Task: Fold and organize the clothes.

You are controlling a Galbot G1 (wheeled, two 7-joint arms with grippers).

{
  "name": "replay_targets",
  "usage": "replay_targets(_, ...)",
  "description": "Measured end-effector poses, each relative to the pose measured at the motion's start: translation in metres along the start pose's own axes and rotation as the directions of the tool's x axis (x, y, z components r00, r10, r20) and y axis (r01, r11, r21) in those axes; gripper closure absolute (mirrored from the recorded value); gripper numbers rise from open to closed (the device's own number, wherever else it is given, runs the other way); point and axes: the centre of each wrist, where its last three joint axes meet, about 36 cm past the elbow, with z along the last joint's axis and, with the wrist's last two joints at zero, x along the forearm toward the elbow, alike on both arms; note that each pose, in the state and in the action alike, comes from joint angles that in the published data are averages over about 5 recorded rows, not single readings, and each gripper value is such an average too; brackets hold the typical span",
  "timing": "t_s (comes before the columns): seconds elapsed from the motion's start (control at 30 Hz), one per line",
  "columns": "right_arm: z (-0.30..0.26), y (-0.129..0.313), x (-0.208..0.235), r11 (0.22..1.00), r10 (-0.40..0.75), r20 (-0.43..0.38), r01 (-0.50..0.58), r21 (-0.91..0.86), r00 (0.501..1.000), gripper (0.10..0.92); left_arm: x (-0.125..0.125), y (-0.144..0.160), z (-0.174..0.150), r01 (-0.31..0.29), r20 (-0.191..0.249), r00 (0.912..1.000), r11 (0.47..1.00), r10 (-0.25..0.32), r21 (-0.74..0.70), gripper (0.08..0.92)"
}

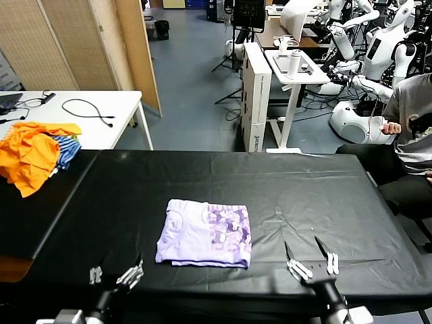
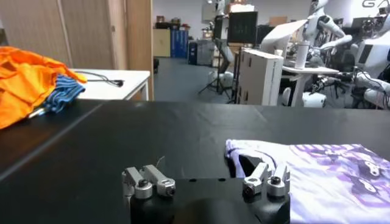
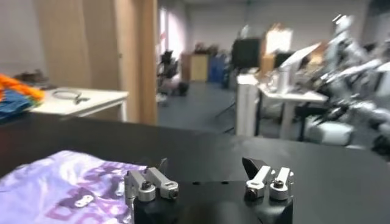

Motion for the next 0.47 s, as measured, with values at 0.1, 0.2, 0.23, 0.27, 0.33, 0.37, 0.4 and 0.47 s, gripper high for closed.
replay_targets(0.1, 0.012, 0.004, 0.018, 0.999, 0.035, -0.014, -0.035, -0.015, 0.999, 0.115, 0.007, -0.001, 0.002, 0.001, -0.023, 0.9997, 1.000, -0.001, 0.000, 0.092)
replay_targets(0.2, 0.019, 0.007, 0.033, 0.998, 0.055, -0.031, -0.055, -0.023, 0.998, 0.115, 0.011, -0.002, 0.005, 0.003, -0.044, 0.9990, 1.000, -0.003, -0.001, 0.092)
replay_targets(0.23, 0.021, 0.007, 0.037, 0.998, 0.059, -0.038, -0.060, -0.025, 0.998, 0.115, 0.012, -0.002, 0.006, 0.004, -0.050, 0.9987, 1.000, -0.004, -0.002, 0.092)
replay_targets(0.27, 0.022, 0.008, 0.041, 0.998, 0.063, -0.047, -0.064, -0.025, 0.997, 0.115, 0.014, -0.002, 0.007, 0.004, -0.056, 0.9984, 1.000, -0.005, -0.004, 0.092)
replay_targets(0.33, 0.023, 0.009, 0.047, 0.997, 0.069, -0.066, -0.071, -0.024, 0.995, 0.115, 0.016, -0.002, 0.008, 0.005, -0.063, 0.9980, 1.000, -0.006, -0.006, 0.092)
replay_targets(0.37, 0.023, 0.010, 0.050, 0.997, 0.071, -0.076, -0.073, -0.023, 0.995, 0.115, 0.017, -0.002, 0.009, 0.005, -0.065, 0.9979, 1.000, -0.006, -0.006, 0.092)
replay_targets(0.4, 0.023, 0.011, 0.052, 0.997, 0.072, -0.085, -0.074, -0.022, 0.994, 0.115, 0.018, -0.002, 0.010, 0.005, -0.066, 0.9978, 1.000, -0.005, -0.005, 0.092)
replay_targets(0.47, 0.022, 0.012, 0.055, 0.997, 0.073, -0.095, -0.075, -0.020, 0.993, 0.115, 0.018, -0.002, 0.010, 0.004, -0.067, 0.9978, 1.000, -0.004, -0.005, 0.092)
